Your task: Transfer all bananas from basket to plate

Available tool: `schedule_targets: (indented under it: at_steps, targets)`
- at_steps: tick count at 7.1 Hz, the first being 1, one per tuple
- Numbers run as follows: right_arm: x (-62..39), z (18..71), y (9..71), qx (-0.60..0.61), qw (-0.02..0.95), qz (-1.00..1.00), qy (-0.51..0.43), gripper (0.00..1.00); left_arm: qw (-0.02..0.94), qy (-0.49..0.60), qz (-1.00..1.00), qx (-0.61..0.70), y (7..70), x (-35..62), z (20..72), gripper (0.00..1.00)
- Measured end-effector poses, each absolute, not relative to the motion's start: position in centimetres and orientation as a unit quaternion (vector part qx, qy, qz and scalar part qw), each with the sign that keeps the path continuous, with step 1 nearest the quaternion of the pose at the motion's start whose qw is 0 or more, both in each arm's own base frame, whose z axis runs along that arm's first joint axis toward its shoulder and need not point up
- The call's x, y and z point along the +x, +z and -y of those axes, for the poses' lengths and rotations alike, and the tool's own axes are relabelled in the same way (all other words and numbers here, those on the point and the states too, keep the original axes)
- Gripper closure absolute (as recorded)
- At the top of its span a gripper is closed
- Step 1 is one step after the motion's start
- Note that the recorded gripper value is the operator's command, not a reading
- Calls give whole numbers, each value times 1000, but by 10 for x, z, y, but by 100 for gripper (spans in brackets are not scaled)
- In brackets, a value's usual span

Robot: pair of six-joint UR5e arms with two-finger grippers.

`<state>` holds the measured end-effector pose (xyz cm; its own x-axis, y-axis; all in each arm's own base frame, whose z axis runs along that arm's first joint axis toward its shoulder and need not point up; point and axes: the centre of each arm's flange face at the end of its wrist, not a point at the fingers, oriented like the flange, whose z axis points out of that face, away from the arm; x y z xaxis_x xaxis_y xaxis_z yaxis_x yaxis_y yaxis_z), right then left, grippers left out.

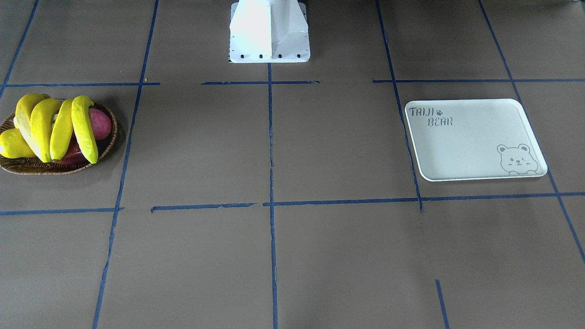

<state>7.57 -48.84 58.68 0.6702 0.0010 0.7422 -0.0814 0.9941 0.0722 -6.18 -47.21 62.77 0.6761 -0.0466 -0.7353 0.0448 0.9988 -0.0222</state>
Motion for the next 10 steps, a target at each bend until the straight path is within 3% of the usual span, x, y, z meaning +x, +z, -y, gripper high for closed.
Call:
schedule_targets:
  at_steps: [4, 7, 10]
  targets:
    - [1, 494, 518, 69, 908, 411, -27, 0, 915, -23, -402, 4, 621, -62, 472, 0]
    - [-102, 451, 418, 55, 906, 420, -7, 0, 915, -22, -402, 6, 619, -62, 472, 0]
    - [-175, 404, 388, 44, 897, 439, -4, 1, 915, -22, -403, 6, 619, -62, 466, 0]
